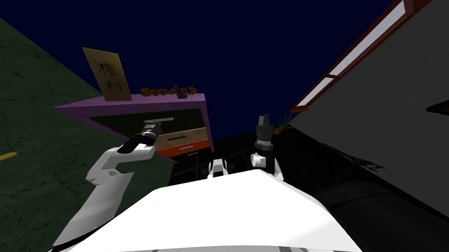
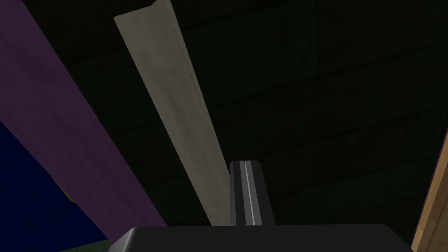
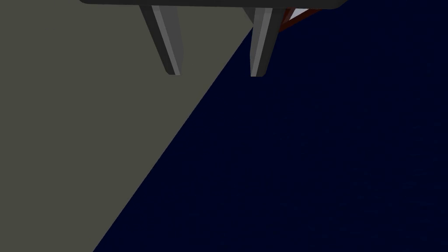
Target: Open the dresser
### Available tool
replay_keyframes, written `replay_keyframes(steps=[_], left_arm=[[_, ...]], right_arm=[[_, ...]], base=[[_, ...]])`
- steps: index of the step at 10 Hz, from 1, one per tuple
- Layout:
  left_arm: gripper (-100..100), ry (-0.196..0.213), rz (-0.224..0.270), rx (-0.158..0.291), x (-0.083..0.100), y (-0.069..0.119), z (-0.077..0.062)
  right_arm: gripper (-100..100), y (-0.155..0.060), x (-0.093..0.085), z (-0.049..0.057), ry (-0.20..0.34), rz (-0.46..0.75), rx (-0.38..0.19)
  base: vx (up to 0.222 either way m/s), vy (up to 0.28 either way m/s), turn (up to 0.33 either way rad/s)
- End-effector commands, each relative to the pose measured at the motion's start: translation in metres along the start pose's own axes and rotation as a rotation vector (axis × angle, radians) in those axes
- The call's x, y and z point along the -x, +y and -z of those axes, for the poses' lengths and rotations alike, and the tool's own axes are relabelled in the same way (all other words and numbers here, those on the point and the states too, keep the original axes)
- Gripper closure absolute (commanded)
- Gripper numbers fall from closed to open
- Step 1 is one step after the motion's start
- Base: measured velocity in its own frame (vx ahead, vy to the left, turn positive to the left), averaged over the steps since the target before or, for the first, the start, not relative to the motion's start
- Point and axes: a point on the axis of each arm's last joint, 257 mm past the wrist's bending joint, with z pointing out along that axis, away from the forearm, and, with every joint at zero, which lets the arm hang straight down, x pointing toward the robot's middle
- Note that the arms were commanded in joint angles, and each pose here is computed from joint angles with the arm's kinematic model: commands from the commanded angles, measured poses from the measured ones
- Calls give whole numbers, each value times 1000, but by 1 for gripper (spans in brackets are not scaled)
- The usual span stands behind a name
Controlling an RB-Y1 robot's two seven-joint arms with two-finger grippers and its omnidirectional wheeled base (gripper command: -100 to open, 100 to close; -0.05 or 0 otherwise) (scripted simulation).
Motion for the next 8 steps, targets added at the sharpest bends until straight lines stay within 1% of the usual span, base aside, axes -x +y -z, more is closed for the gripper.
replay_keyframes(steps=[1,2,3,4,5,6,7,8], left_arm=[[100,54,-7,0,-31,1,14],[100,63,-8,-28,-35,-13,17],[100,101,-10,1,-56,2,26],[100,111,-10,-29,-61,-13,30],[100,151,-9,-10,-82,-2,42],[100,164,-8,-47,-88,-21,46],[100,201,-4,-20,-108,-8,58],[100,207,-3,-39,-111,-17,61]], right_arm=[[0,0,0,0,0,0,0],[0,0,0,0,0,0,0],[0,0,0,0,0,0,0],[0,0,0,0,0,0,0],[0,0,0,0,0,0,0],[0,0,0,0,0,0,0],[0,0,0,0,0,0,0],[0,0,0,0,0,0,0]], base=[[98,31,284],[101,12,204],[144,1,380],[127,-3,166],[137,2,250],[118,6,233],[116,-14,395],[103,-7,148]])
